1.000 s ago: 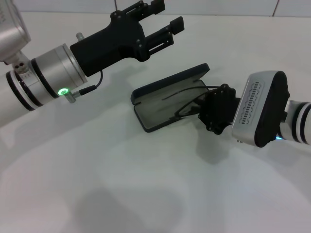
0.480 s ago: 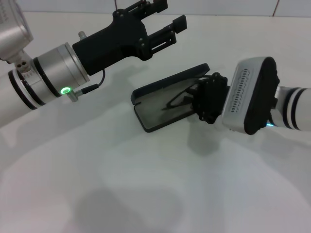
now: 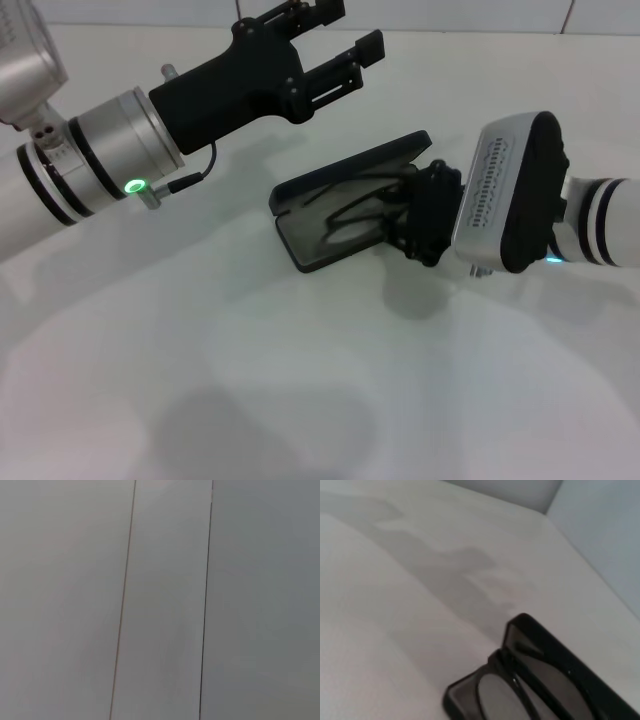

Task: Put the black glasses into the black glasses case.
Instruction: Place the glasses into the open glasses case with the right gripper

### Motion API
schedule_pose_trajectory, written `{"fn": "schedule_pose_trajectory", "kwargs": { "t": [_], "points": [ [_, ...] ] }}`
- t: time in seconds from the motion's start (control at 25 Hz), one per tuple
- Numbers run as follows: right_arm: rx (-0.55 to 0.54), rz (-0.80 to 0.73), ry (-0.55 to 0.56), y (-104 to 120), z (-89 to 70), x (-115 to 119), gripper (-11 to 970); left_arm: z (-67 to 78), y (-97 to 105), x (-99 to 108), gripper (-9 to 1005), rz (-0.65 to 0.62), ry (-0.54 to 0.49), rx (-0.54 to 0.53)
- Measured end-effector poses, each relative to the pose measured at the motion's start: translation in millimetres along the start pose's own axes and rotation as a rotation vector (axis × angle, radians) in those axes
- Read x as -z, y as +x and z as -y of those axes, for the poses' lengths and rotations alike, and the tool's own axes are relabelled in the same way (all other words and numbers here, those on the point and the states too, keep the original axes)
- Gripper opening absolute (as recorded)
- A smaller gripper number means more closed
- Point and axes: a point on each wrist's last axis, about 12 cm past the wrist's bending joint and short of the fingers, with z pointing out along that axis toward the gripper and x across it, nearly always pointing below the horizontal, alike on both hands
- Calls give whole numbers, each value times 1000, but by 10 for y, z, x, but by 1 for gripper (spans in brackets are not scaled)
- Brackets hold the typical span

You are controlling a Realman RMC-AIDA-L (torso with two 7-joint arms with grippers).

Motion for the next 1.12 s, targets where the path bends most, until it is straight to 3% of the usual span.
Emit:
{"fn": "schedule_pose_trajectory", "kwargs": {
  "t": [0.08,0.28,0.52,1.12],
  "points": [
    [4,-2,-10,-2,-16,16,147,-1,-1,-1,668,0,-1,0],
    [-8,-4,18,24,30,84,360,-3,-1,1,667,0,-2,-2],
    [-21,8,29,16,71,154,480,-6,-2,1,667,1,-4,-4],
    [-84,-13,57,44,130,82,484,-9,-12,-16,667,2,0,-7]
  ]
}}
